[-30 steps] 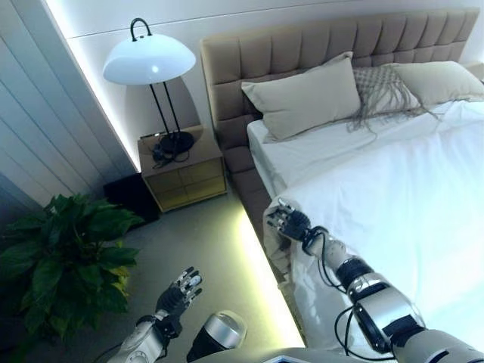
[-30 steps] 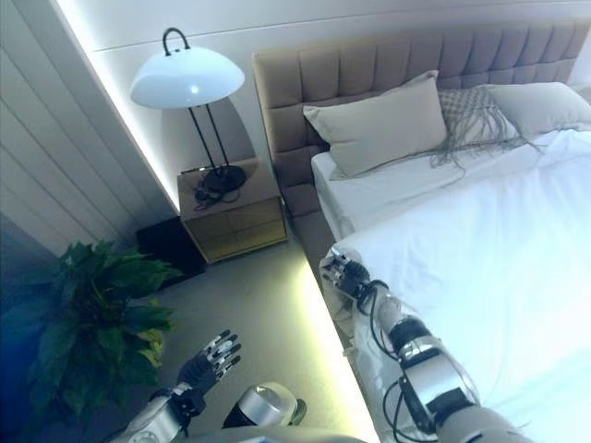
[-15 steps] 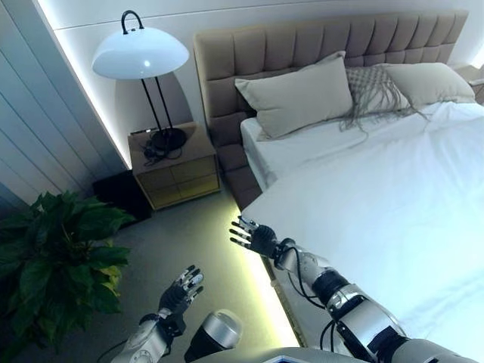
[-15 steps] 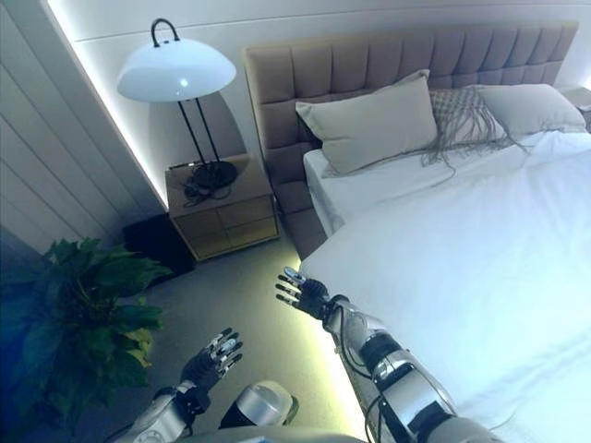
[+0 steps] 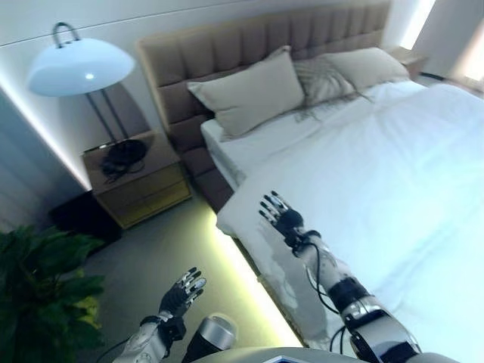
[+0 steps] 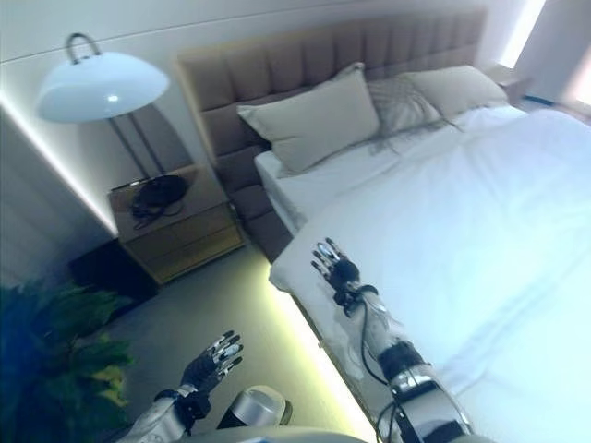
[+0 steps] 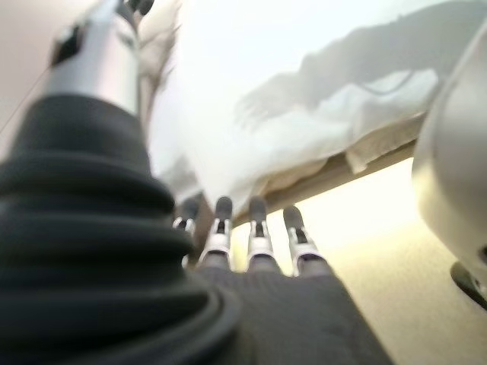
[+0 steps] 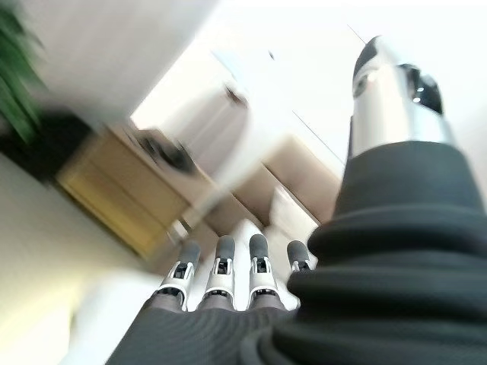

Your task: Make the bed neatly

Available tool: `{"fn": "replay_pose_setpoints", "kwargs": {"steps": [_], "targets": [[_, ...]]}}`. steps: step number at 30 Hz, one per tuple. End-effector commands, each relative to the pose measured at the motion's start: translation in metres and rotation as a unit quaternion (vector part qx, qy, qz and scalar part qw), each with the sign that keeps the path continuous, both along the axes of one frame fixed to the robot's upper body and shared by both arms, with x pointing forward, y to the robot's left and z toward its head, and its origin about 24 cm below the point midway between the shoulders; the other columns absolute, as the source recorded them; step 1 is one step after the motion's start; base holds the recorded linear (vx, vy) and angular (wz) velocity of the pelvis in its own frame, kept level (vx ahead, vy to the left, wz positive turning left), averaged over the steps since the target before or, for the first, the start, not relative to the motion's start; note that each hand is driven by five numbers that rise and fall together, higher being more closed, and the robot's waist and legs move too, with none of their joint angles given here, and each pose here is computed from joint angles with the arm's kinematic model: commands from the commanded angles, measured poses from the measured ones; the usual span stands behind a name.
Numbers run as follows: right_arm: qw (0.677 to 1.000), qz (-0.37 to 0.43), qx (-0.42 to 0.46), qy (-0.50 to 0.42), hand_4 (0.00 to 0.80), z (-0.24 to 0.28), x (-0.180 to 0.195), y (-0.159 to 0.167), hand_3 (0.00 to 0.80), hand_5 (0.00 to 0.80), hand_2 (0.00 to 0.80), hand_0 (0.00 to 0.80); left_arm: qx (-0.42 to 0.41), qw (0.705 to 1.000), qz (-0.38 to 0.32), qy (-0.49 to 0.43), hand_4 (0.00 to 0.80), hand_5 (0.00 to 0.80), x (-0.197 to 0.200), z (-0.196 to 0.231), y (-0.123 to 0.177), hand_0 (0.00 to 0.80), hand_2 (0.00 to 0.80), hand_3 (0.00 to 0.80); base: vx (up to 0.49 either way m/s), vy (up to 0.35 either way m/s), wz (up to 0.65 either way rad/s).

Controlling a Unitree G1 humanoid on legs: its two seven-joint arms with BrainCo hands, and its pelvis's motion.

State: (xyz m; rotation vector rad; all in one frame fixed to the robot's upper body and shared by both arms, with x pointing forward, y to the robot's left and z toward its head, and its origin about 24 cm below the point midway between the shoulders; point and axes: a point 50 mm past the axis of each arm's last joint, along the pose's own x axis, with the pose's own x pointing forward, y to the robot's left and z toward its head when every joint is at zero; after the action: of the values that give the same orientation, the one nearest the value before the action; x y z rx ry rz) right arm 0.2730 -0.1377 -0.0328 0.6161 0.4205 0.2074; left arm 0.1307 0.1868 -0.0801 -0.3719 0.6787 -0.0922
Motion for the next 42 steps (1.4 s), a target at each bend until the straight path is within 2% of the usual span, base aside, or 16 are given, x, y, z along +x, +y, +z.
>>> {"fn": "replay_pose_setpoints", "kwargs": {"steps": [1, 6, 12, 18, 21, 27, 34, 39, 42], "targets": [[0.997, 0.014, -0.013, -0.076, 0.0, 0.02, 0.0, -0.014, 0.0, 0.0, 0.0, 0.0, 0.016, 0.996, -0.015, -0.083, 0.0, 0.0, 0.025, 0.023, 0.005, 0.0, 0.0, 0.0, -0.088, -0.196, -0.48], [0.999, -0.012, -0.016, -0.048, 0.0, 0.002, -0.03, -0.034, 0.0, 0.0, 0.0, 0.0, 0.029, 0.995, -0.011, -0.097, 0.0, 0.0, 0.039, 0.027, 0.013, 0.0, 0.0, 0.0, -0.134, -0.242, -0.47], [0.999, -0.022, -0.029, 0.016, 0.0, -0.023, -0.058, -0.036, 0.0, 0.0, 0.0, 0.0, 0.013, 0.995, 0.028, -0.091, 0.0, 0.0, 0.04, 0.022, 0.016, 0.0, 0.0, 0.0, -0.084, -0.308, -0.41], [0.99, -0.11, -0.022, 0.083, 0.0, -0.047, -0.084, -0.057, 0.0, 0.0, 0.0, 0.0, -0.023, 0.997, -0.008, -0.074, 0.0, 0.0, 0.033, 0.011, -0.004, 0.0, 0.0, 0.0, -0.153, -0.196, -0.09], [0.988, -0.113, -0.029, 0.101, 0.0, -0.054, -0.095, -0.064, 0.0, 0.0, 0.0, 0.0, -0.036, 0.997, 0.001, -0.064, 0.0, 0.0, 0.019, 0.006, -0.007, 0.0, 0.0, 0.0, -0.047, 0.052, -0.15], [0.989, -0.109, -0.058, 0.087, 0.0, -0.051, -0.087, -0.073, 0.0, 0.0, 0.0, 0.0, -0.054, 0.994, -0.018, -0.096, 0.0, 0.0, 0.033, 0.018, -0.017, 0.0, 0.0, 0.0, -0.073, 0.346, -0.51], [0.99, -0.101, -0.071, 0.062, 0.0, -0.035, -0.071, -0.071, 0.0, 0.0, 0.0, 0.0, -0.075, 0.989, -0.037, -0.125, 0.0, 0.0, 0.058, 0.032, -0.031, 0.0, 0.0, 0.0, 0.06, 0.68, -0.11], [0.994, -0.089, 0.016, 0.061, 0.0, -0.031, -0.068, -0.046, 0.0, 0.0, 0.0, 0.0, -0.029, 0.989, -0.054, -0.133, 0.0, 0.0, 0.062, 0.038, -0.019, 0.0, 0.0, 0.0, 0.171, 0.483, 0.3], [0.995, -0.043, 0.077, 0.054, 0.0, -0.033, -0.071, -0.02, 0.0, 0.0, 0.0, 0.0, 0.023, 0.989, -0.029, -0.143, 0.0, 0.0, 0.05, 0.039, 0.001, 0.0, 0.0, 0.0, 0.032, 0.34, -0.29]]}}
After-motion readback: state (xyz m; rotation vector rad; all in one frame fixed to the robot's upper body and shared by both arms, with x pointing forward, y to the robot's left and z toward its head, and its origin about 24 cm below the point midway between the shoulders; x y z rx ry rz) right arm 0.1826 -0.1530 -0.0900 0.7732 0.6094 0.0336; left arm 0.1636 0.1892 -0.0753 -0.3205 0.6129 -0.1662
